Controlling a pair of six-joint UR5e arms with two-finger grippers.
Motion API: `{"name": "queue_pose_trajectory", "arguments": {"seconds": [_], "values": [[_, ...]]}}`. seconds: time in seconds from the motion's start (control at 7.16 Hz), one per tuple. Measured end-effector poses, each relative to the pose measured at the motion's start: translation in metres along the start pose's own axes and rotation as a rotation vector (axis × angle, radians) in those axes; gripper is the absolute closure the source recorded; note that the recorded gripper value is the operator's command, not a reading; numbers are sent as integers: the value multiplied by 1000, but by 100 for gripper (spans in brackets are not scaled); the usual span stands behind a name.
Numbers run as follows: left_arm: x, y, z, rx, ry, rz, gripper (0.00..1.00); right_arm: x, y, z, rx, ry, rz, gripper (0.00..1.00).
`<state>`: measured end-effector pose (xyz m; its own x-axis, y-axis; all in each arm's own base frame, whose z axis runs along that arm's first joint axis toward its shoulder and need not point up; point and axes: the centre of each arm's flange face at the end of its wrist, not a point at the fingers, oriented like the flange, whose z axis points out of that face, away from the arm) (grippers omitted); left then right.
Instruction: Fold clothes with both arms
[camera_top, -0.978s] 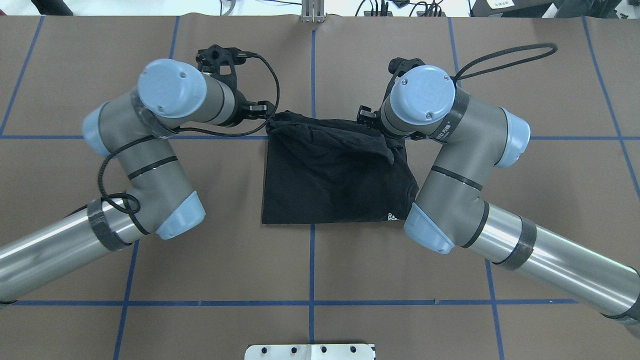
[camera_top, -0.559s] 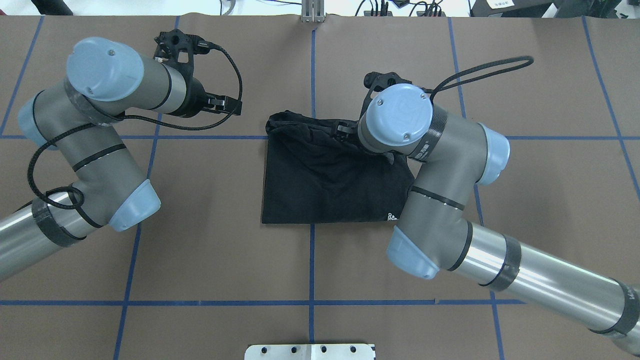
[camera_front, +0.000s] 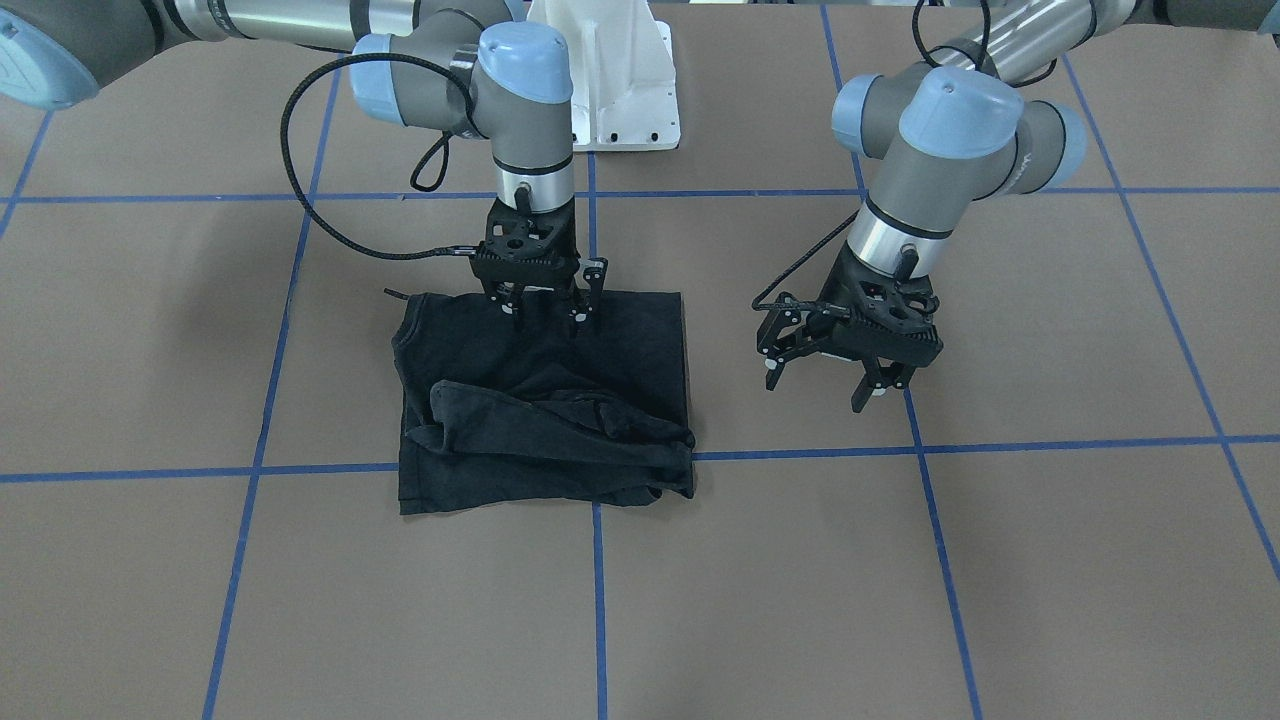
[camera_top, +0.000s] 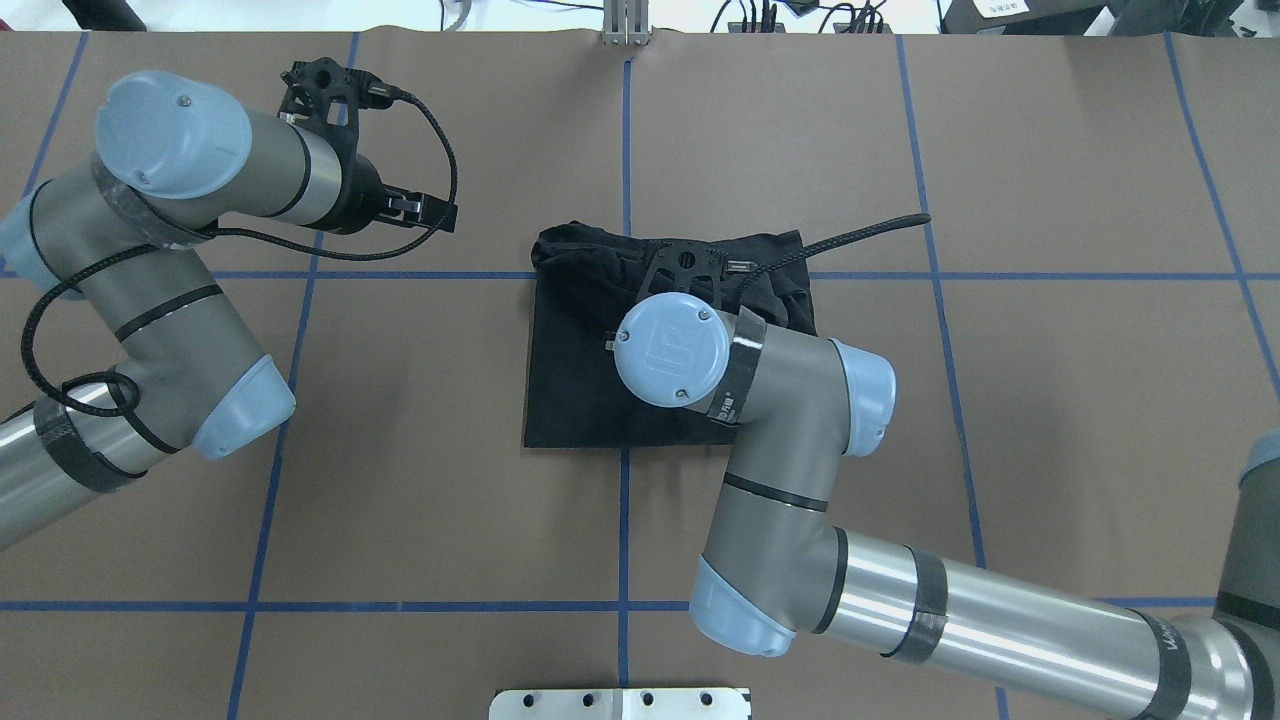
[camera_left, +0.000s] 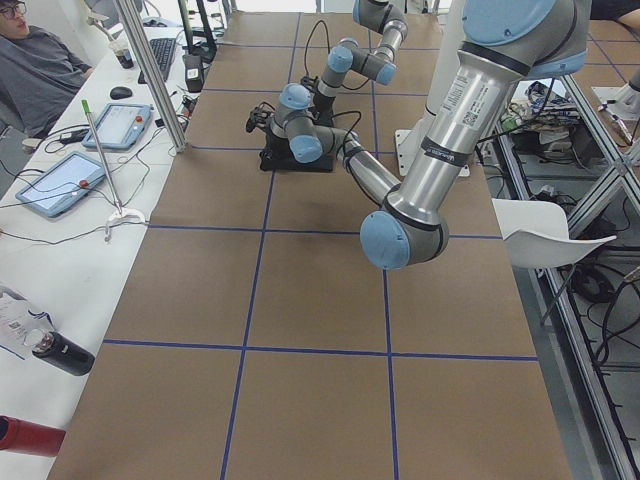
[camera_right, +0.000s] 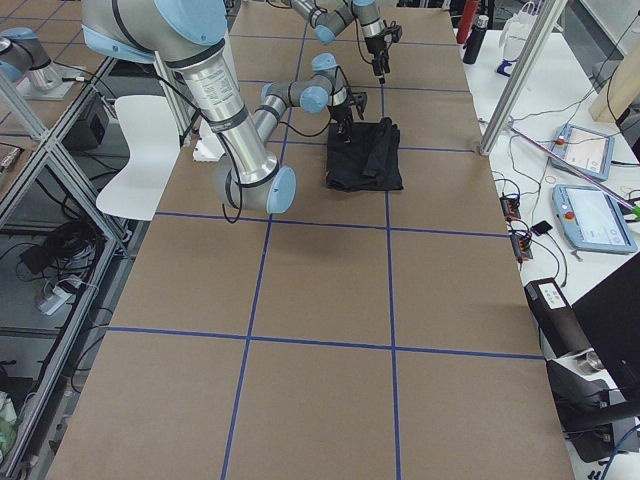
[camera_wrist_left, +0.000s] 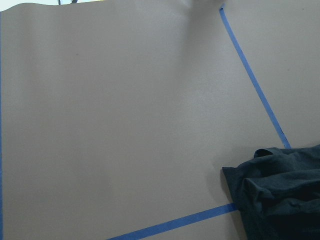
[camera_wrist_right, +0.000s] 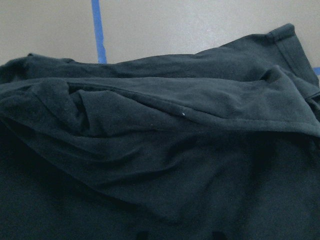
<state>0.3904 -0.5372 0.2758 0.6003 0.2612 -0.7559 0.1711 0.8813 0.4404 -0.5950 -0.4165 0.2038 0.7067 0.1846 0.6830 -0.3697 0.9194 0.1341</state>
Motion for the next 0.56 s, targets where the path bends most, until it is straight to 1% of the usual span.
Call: {"name": "queue_pose_trajectory", "arguments": {"seconds": [0.14,0.28,0.42,0.56], "values": [[0,0,-1,1,0,0,0,-9,-5,11,12,23,-7,100],[-1,-1,-1,2,0,-2,0,-16,-18,19,30,35,-5,100],[-1,-2,-2,4,-1,-5,0,-26,-39,33,53,35,6,100],[-2,-3,-3,6,-2,-8,0,-35,-69,51,80,31,26,100]]}}
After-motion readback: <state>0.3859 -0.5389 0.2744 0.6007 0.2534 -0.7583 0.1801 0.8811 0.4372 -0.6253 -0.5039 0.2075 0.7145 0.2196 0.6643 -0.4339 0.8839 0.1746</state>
